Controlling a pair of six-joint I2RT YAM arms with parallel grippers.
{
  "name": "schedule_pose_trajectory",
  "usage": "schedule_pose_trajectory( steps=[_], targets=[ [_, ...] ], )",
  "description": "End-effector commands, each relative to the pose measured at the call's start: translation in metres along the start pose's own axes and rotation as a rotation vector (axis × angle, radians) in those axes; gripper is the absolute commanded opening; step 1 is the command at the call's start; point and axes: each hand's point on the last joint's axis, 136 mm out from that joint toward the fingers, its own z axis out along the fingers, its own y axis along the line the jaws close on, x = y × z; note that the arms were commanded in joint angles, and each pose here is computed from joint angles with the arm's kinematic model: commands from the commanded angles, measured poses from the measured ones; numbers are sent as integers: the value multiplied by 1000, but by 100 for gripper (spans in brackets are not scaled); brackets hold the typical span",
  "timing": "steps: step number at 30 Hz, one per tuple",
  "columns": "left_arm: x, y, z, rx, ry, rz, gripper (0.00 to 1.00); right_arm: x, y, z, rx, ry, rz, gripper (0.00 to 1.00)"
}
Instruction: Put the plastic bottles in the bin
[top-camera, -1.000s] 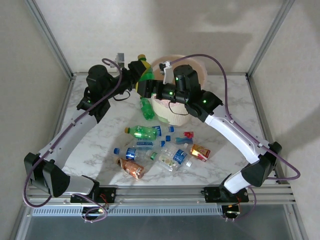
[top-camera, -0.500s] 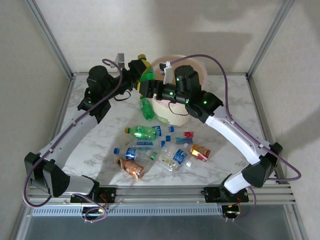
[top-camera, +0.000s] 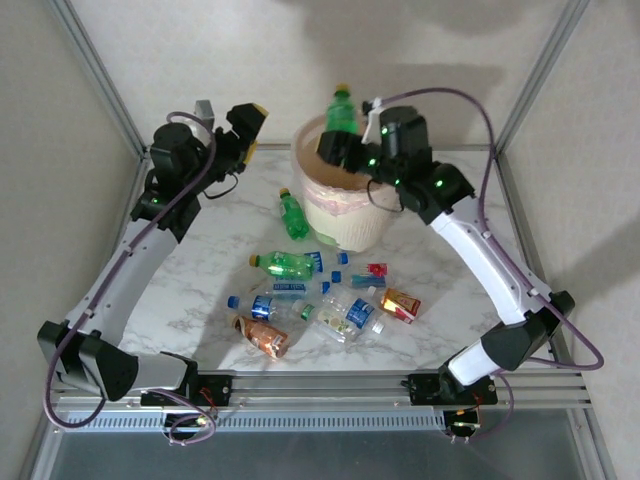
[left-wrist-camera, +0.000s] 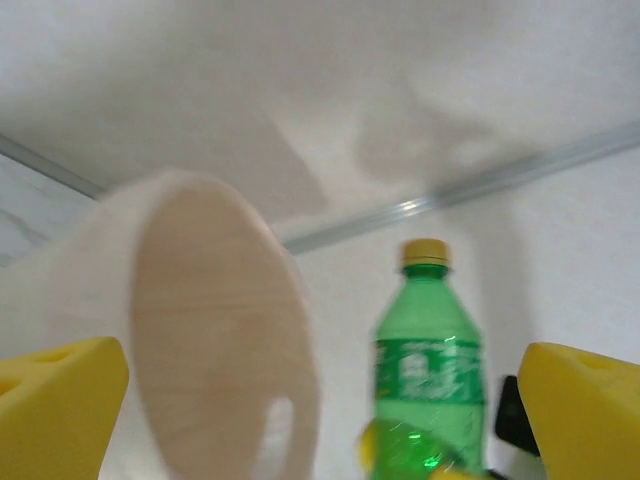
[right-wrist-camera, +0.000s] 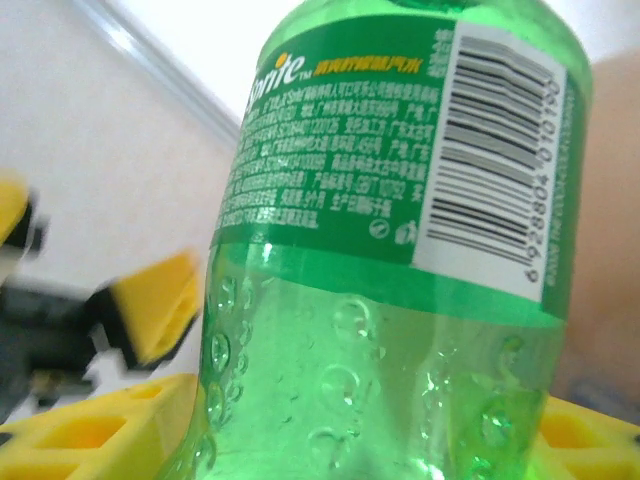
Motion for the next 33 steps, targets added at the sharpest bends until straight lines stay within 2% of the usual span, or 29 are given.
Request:
schedule_pose_trajectory(
  steps=[1, 5, 12, 15, 18, 22, 27, 33],
  targets=[
    [-17, 41, -20, -237, -100, 118, 100, -7, -37, 3, 176, 12, -55, 59],
    [-10, 83, -27, -383, -95, 144, 99, -6, -60, 17, 267, 43, -84, 59],
    [16, 132, -36, -481, -34, 112, 92, -5, -79, 33, 335, 70, -121, 64],
    [25, 149, -40, -515, -19, 95, 91, -2, -85, 35, 357, 77, -127, 71],
    [28, 157, -41, -536, -17, 93, 91, -2, -88, 31, 377, 72, -133, 85],
    [29, 164, -39, -551, -17, 91, 93, -7, -85, 23, 373, 51, -136, 92],
    [30, 176, -33, -575, -17, 78, 93, -14, -75, 8, 346, 21, -128, 93],
    [41, 204, -16, -612, 17, 42, 88, -1, -39, -26, 198, -26, -140, 87]
  ],
)
